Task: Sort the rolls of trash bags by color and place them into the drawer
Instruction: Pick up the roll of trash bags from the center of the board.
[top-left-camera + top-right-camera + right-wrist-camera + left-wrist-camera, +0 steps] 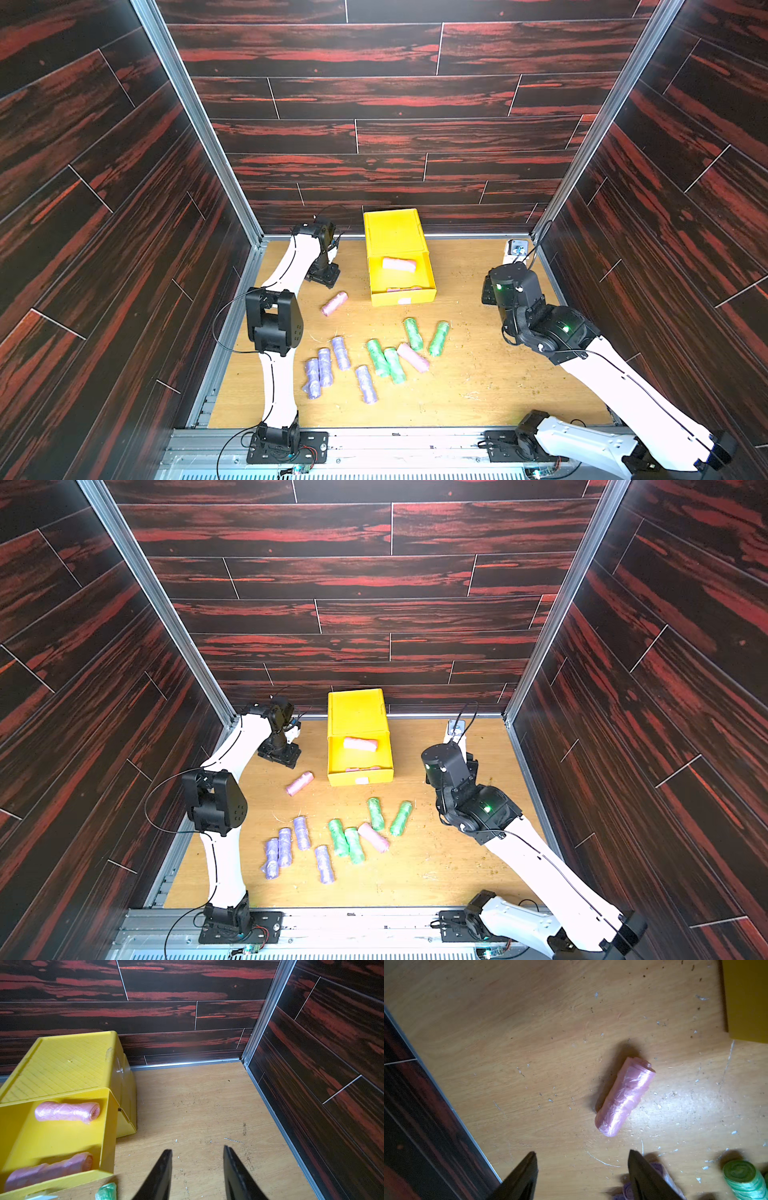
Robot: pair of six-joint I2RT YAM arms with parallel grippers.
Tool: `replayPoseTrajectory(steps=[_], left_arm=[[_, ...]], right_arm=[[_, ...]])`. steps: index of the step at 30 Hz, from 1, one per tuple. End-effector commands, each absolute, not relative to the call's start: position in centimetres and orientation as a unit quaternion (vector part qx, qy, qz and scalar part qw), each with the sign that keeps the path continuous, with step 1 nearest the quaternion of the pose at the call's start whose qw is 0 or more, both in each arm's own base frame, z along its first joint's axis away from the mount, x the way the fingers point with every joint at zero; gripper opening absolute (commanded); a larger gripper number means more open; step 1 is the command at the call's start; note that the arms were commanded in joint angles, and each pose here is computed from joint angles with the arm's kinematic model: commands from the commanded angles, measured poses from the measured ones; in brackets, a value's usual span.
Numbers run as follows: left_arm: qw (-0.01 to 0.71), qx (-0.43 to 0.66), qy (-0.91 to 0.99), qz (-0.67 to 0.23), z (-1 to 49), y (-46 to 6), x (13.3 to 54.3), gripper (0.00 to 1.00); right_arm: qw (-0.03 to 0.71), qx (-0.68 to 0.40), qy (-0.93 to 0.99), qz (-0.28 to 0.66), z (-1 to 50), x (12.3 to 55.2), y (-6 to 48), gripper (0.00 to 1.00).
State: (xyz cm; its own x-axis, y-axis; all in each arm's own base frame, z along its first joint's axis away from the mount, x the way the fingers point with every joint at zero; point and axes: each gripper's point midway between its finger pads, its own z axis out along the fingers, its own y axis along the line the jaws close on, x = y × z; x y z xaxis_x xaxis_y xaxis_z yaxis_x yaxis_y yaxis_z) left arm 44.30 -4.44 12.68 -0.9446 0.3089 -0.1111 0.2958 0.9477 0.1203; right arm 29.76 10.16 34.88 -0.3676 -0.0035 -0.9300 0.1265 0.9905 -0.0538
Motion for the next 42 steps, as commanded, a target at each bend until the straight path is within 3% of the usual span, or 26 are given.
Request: replayPoseTrajectory(steps=[1, 11, 25, 31, 39, 42], left_arm=[[0.019, 0.175, 0.984, 0.006, 10.4, -5.7, 42.5, 0.73], [0.015, 0.170, 0.985, -0.026, 6.8, -6.7, 41.0, 0.73], [0.059, 0.197, 0.979, 0.000, 5.4, -6.9, 43.5, 0.76], [0.030, 0.220, 0.975, 0.001, 3.8, -7.2, 42.9, 0.68], [0.010, 0.237, 0.971, -0.002, 2.3, -8.3, 42.8, 0.64], [0.009, 0.238, 0.971, 0.001, 2.3, -8.3, 42.9, 0.56]], right_arm=[[0.565, 0.040, 0.822, -0.061, 34.9, 29.9, 9.9, 0.43], [0.562, 0.035, 0.824, -0.058, 34.5, 30.3, 10.4, 0.43], [0.558, 0.032, 0.827, -0.057, 34.5, 30.6, 10.7, 0.43], [0.556, 0.031, 0.829, -0.057, 34.5, 30.6, 10.8, 0.42], [0.555, 0.031, 0.829, -0.057, 34.5, 30.5, 10.8, 0.40], [0.554, 0.031, 0.830, -0.059, 34.4, 30.5, 10.7, 0.40]])
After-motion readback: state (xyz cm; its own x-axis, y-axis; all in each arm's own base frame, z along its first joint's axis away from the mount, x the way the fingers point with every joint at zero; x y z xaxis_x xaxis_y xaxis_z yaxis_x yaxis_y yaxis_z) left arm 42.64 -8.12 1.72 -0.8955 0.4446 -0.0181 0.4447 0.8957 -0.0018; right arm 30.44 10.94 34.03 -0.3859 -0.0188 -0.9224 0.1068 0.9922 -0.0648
